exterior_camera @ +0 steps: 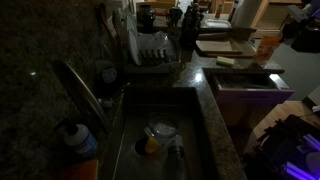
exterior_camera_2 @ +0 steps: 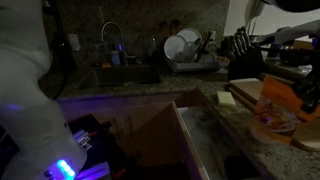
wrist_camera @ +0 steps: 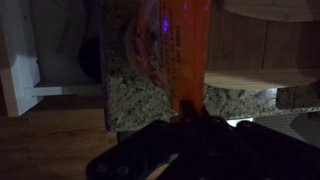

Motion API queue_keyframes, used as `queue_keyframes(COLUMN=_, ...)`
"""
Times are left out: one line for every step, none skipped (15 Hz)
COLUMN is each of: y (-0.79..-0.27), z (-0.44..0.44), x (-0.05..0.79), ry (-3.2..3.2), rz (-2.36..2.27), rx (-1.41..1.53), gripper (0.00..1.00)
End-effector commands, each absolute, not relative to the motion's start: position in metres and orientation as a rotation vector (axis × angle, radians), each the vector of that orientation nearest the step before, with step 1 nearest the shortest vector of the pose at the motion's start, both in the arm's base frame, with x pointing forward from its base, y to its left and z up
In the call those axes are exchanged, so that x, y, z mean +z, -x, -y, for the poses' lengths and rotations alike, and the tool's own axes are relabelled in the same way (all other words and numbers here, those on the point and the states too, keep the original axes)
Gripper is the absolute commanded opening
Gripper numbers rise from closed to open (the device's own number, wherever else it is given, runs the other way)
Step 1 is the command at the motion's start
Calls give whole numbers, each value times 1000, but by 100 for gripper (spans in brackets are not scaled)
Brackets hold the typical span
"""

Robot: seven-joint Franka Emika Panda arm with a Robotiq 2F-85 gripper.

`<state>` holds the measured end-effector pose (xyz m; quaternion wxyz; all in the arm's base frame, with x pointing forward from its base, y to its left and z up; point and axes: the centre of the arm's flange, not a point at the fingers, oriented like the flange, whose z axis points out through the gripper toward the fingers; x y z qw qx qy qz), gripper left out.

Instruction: Take the orange object from the drawer and place it on the countertop

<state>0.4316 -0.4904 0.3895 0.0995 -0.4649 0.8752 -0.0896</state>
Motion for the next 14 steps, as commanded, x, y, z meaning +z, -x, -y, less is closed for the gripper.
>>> queue_keyframes(y=-433, z=496, x=381, ry=1366, rz=-2605, rx=-259, gripper=40)
queue_keyframes(y=-434, z=495, x=382, ry=1375, rz=-2609, rx=-261, gripper=47)
queue_keyframes(y=-437, z=493, x=386, ry=1389, rz=-2607, rx=-257, gripper=55)
queue_keyframes(y=-439, z=490, x=391, ry=1403, rz=-2597, rx=-255, gripper=62)
queue_keyframes(y=-443, z=483, x=400, ry=1424, rz=-2569, rx=-259, gripper=69)
queue_keyframes(y=-448, z=477, x=409, ry=1444, rz=-2544, rx=-267, gripper=75)
queue_keyframes(y=-453, z=467, x=421, ry=1476, rz=-2507, rx=-284, gripper=83)
queue_keyframes(y=-460, z=452, x=438, ry=1520, rz=-2470, rx=-317, gripper=89)
queue_keyframes(y=-466, z=440, x=456, ry=1566, rz=-2433, rx=-362, gripper=96)
queue_keyframes(y=-470, z=421, x=480, ry=1627, rz=-2372, rx=-436, gripper=99)
queue_keyframes(y=-472, z=405, x=500, ry=1663, rz=-2332, rx=-502, gripper=100)
queue_keyframes(y=-475, z=388, x=520, ry=1704, rz=-2284, rx=-557, gripper=100)
queue_keyframes(y=-473, z=368, x=540, ry=1752, rz=-2230, rx=-609, gripper=100)
queue_keyframes(y=-469, z=344, x=552, ry=1809, rz=-2170, rx=-643, gripper=100)
